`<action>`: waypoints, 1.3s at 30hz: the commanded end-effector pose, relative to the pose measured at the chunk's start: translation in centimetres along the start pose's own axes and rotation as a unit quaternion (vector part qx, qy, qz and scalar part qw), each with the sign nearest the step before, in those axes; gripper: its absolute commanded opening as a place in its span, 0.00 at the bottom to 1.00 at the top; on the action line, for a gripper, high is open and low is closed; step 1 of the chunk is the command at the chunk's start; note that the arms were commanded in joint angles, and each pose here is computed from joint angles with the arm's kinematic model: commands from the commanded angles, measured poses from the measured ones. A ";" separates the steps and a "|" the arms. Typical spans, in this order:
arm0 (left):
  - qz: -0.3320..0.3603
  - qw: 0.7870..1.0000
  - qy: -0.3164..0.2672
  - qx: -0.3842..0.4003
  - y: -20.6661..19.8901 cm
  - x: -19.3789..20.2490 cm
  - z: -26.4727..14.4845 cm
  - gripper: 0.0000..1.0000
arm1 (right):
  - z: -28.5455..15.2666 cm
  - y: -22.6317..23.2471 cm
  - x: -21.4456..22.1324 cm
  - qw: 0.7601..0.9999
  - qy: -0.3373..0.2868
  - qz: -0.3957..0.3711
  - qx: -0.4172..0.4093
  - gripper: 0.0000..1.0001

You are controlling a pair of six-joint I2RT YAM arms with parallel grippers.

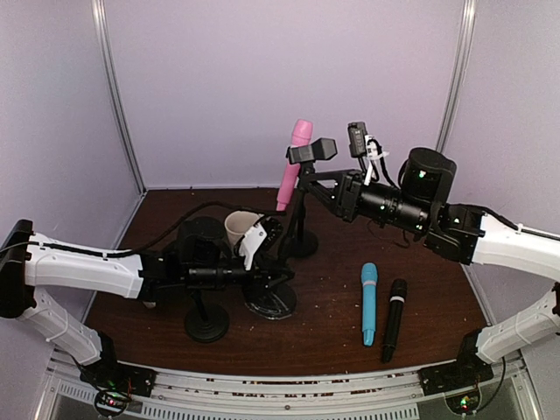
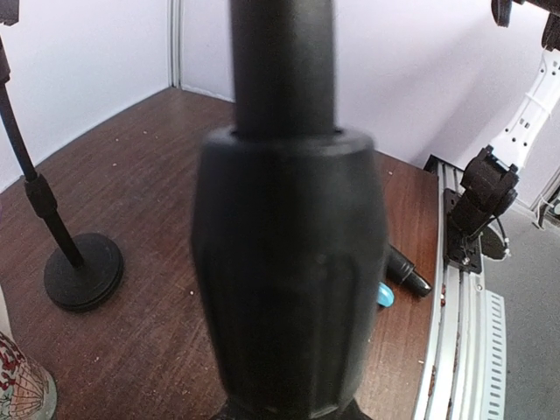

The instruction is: Attach the microphones to the stand

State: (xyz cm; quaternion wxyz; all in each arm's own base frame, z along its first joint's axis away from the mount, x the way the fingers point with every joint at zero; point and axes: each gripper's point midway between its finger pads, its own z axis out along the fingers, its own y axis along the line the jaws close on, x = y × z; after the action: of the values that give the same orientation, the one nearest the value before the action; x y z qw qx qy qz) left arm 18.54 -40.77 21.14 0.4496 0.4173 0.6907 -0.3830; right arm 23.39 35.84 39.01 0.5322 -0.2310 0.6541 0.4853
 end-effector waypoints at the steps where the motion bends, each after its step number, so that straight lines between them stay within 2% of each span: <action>1: 0.032 0.990 -0.134 0.010 -1.0 -7.7 -1.4 0.00 | 0.9 -0.8 5.0 0.998 0.053 0.030 -0.007 0.15; 10: 0.045 0.986 -0.159 0.026 -1.7 -8.5 -2.0 0.00 | 1.4 -1.5 8.6 0.995 0.093 0.032 -0.003 0.17; 19: 0.055 0.981 -0.186 0.030 -2.0 -8.8 -3.1 0.00 | 1.1 -2.0 10.1 0.994 0.104 0.035 -0.002 0.19; 31: 0.054 0.980 -0.192 0.024 -1.8 -9.2 -3.0 0.00 | 0.8 -1.7 11.2 0.994 0.108 0.032 -0.009 0.19; 33: 0.058 0.979 -0.195 0.033 -2.1 -9.4 -3.1 0.00 | 0.8 -0.9 11.5 0.993 0.111 0.018 -0.028 0.19; 35: 0.067 0.975 -0.201 0.061 -3.1 -9.5 -3.2 0.00 | 0.7 1.1 12.0 0.989 0.116 0.016 -0.089 0.19; 39: 0.076 0.971 -0.203 0.096 -4.4 -9.8 -3.3 0.00 | 0.1 3.0 12.9 0.980 0.129 0.014 -0.154 0.18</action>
State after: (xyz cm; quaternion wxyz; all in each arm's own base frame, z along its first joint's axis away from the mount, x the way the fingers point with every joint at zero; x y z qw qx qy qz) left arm 17.40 -40.16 18.78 0.4294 0.4346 0.6880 -0.3916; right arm 21.85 37.41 36.07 0.5344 -0.2558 0.6067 0.5300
